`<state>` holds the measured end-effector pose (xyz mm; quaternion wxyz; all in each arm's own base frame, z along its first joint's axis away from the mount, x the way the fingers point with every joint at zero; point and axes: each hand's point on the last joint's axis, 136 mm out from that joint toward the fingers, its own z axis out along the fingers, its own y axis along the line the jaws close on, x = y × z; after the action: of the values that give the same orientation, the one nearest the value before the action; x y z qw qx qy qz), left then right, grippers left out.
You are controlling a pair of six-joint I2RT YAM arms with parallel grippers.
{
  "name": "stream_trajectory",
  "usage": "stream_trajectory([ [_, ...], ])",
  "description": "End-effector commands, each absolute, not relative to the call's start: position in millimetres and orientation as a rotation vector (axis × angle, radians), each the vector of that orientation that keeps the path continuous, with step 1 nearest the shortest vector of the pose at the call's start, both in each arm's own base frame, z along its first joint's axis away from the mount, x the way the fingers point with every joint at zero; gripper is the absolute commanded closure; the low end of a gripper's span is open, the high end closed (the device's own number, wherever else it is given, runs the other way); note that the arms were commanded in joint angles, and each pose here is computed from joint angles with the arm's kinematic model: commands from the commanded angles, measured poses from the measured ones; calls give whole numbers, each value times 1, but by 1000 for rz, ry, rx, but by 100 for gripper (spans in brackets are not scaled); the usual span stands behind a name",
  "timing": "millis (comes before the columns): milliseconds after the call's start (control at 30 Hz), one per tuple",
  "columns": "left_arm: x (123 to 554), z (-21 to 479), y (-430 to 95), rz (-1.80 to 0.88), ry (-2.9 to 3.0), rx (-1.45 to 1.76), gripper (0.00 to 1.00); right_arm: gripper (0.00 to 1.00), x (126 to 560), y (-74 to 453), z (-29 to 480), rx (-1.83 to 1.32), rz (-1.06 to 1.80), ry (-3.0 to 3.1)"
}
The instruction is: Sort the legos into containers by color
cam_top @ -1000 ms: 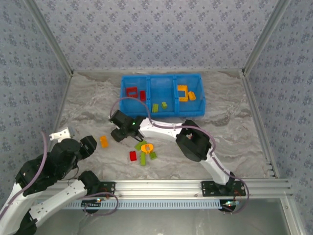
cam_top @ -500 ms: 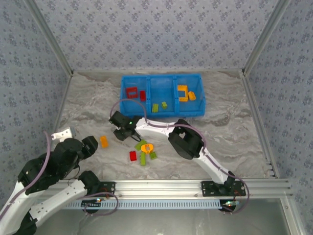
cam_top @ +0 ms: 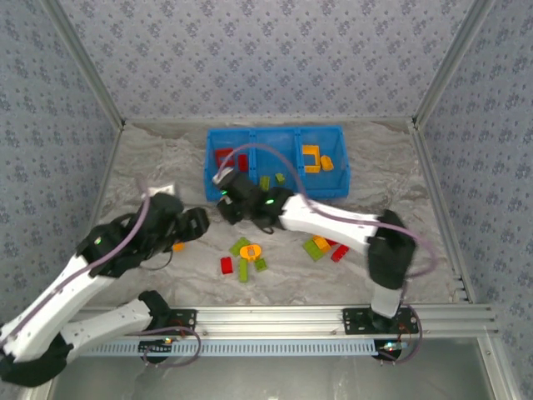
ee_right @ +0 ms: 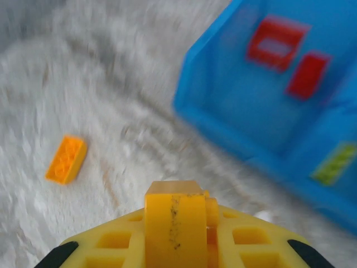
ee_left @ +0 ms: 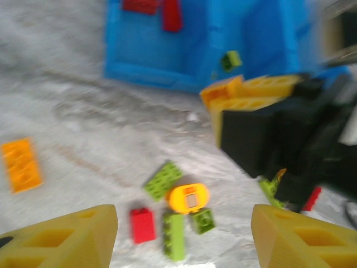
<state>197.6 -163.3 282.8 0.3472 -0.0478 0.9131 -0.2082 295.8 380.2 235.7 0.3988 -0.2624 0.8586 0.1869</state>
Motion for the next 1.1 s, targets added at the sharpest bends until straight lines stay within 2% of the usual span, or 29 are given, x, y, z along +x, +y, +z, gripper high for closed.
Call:
stream_trajectory([
  [0, 213, 326, -228, -698, 2255, 80, 35, 78, 315, 308, 238, -474, 351, 2223],
  [167, 222, 336, -307, -766, 2206, 242, 34, 76, 345, 200, 230, -178, 217, 2287],
  [367, 222, 326, -368, -804, 2211, 342, 34, 76, 389, 124, 177, 46, 40, 2434],
  [600, 220, 318, -385, -797, 2231, 376, 34, 76, 440, 106, 129, 67, -115, 2566],
  [900, 219, 322, -371, -777, 2220, 349, 33, 76, 474, 99, 88, 89, -294, 2681],
  [1067, 219, 324, -365, -763, 2216, 347, 33, 75, 479, 98, 78, 110, -318, 2707],
])
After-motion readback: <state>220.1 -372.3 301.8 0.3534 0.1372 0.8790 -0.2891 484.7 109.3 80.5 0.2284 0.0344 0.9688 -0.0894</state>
